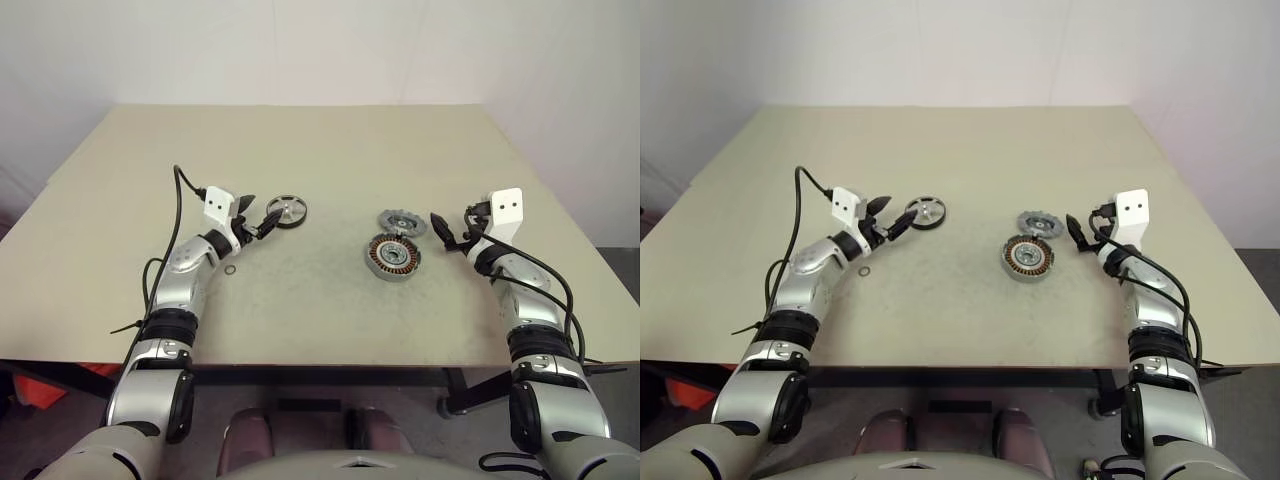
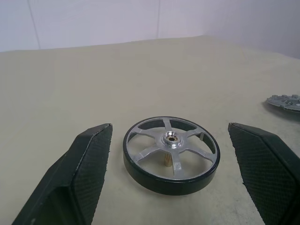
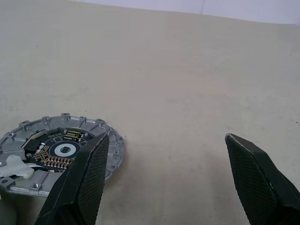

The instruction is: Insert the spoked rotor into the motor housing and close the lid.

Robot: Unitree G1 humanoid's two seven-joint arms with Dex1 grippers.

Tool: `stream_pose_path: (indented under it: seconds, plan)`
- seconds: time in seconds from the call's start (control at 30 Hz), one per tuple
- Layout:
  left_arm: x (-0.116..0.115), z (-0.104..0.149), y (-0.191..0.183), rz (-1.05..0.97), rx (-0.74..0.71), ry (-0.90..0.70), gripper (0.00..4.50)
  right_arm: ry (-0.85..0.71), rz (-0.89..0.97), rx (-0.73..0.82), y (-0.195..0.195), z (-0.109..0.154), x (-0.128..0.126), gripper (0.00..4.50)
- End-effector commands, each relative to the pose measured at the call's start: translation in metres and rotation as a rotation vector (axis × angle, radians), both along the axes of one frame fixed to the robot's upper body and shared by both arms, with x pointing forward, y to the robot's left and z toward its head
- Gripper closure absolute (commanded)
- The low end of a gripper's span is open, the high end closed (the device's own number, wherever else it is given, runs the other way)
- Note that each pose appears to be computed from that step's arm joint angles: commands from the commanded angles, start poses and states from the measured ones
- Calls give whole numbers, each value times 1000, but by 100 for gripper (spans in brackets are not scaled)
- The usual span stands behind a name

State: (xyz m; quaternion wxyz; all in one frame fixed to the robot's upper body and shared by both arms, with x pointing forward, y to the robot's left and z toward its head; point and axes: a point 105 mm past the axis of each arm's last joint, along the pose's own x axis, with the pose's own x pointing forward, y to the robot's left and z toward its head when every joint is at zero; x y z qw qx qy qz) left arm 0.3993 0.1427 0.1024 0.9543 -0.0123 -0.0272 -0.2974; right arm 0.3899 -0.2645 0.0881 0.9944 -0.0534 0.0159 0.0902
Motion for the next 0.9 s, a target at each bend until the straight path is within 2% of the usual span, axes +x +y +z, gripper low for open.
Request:
stream_pose_path:
  seconds: [0.03,0.67,0.9]
  plan:
    - [0,15,-3,-14,-5,-52,33,-79,4,-12,0,25,5,4]
    - [-1,19,-10,-36,-14,-48,33,-75,16,-10,3,25,5,4]
    - [-1,19,-11,-43,-14,-47,33,-71,132,-61,18,38,0,4]
